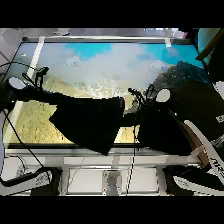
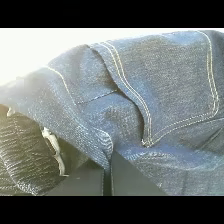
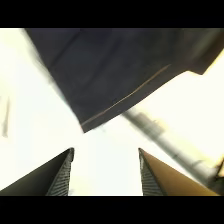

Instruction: Fold the clothes and pants, and hang the long-sleeved shirts on hangers.

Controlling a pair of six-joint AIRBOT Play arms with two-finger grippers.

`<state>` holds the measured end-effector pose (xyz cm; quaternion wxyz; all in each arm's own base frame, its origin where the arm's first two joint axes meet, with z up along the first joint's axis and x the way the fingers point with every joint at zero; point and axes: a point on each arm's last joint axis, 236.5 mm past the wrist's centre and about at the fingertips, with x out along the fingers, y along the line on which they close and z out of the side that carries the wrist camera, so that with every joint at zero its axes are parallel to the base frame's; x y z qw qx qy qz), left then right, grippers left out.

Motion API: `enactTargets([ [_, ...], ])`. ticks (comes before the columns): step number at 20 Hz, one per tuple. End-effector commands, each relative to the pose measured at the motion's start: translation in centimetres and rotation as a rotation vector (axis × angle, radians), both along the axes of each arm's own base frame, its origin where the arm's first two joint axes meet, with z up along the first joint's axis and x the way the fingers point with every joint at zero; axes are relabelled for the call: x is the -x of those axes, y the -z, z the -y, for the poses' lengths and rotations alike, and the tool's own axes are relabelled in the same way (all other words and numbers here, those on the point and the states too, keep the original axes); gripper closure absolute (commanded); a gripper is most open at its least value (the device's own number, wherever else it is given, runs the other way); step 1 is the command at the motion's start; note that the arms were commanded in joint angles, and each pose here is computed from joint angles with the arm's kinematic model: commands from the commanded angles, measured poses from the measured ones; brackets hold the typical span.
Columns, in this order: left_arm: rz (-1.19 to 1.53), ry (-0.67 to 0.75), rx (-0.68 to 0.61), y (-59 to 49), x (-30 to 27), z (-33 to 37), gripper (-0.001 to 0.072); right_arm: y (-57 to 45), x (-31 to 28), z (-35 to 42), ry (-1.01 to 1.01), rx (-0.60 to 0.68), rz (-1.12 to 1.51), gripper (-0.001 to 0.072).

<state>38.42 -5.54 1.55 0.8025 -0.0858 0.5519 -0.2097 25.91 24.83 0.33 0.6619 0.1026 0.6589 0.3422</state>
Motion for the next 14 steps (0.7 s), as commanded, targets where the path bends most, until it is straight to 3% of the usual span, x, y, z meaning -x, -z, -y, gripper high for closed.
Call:
enactTargets([
  [1, 0.006, 0.016, -0.012, -0.4, 0.0, 0.1, 0.0678, 2.1, -5.5, 0.4, 0.145, 0.042, 0.137, 0.0263],
  [8, 0.006, 0.017, -0.012, -0.4, 0.0, 0.2, 0.0678, 9.7, -6.3, -0.8, 0.162, 0.046, 0.013, 0.0268],
  [10, 0.005, 0.017, -0.012, -0.4, 0.0, 0.2, 0.0678, 9.6, -6.3, -1.3, 0.154, 0.022, 0.011, 0.0331],
  [14, 0.005, 0.017, -0.012, -0.4, 0.0, 0.2, 0.0678, 8.5, -5.1, -2.8, 0.113, -0.057, -0.026, 0.0339],
])
